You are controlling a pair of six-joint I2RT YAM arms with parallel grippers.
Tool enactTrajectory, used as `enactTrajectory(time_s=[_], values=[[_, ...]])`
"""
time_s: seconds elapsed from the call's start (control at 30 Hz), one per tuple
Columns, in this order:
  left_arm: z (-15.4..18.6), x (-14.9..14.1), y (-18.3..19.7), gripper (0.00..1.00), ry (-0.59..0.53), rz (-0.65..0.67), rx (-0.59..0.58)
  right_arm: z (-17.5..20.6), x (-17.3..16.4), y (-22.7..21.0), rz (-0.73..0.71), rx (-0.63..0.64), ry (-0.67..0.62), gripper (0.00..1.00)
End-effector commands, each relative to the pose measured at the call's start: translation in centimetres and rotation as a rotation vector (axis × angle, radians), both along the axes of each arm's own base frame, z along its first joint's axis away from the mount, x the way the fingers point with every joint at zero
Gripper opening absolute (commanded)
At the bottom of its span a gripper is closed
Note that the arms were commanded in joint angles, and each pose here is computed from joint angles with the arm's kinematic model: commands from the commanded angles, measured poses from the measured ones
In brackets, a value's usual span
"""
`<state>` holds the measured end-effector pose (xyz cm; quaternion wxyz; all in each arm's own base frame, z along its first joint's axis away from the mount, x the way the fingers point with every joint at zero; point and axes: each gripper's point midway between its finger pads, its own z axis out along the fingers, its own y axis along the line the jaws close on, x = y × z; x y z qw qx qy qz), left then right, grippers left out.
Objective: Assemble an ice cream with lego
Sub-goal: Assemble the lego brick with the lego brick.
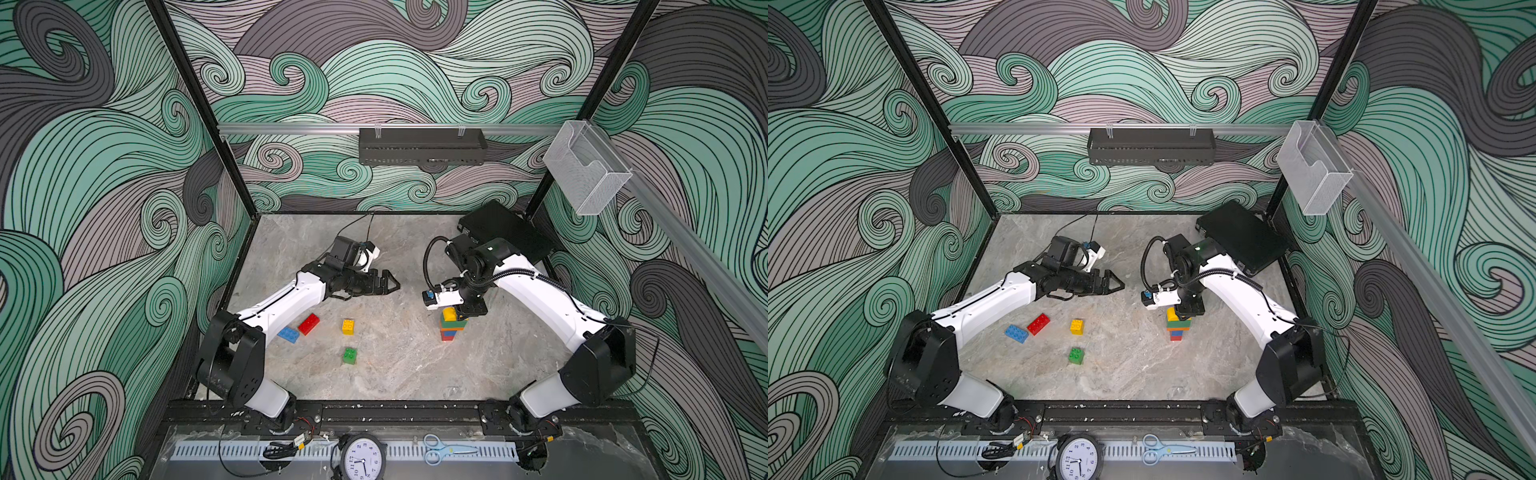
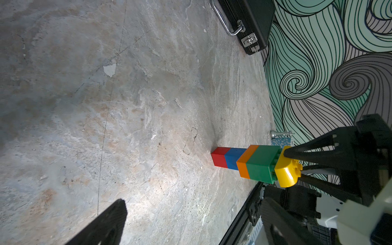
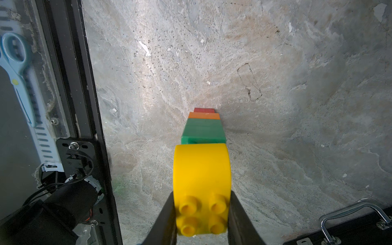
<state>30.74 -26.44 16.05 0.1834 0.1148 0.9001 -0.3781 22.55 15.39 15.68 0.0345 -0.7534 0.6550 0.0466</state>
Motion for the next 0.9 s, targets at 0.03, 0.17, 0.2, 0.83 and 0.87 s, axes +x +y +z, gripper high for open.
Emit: enactTrajectory(time_s=[0.03,0.17,0.2,0.83,0.87], values=[[0.25,-0.34,0.15,0.99,-0.013,-0.008,0.012,-0.37,-0.55,0.11,0.031,-0.004,0.025,0.0],[0.33,-0.32,0.17,0.99,-0.015,-0.007,0.012,-0.44,-0.45,0.05,0.029,-0.008,0.024,0.0],[0.37,-0.3,0.2,0.99,-0.017,-0.007,0.012,-0.47,-0.47,0.05,0.03,-0.009,0.025,0.0],[0.32,-0.36,0.32,0.99,-0.019,-0.004,0.019,-0.91,-0.46,0.05,0.03,-0.019,0.023,0.0],[0.32,-0.33,0.34,0.98,-0.019,-0.003,0.018,-0.87,-0.43,0.1,0.029,-0.017,0.022,0.0]])
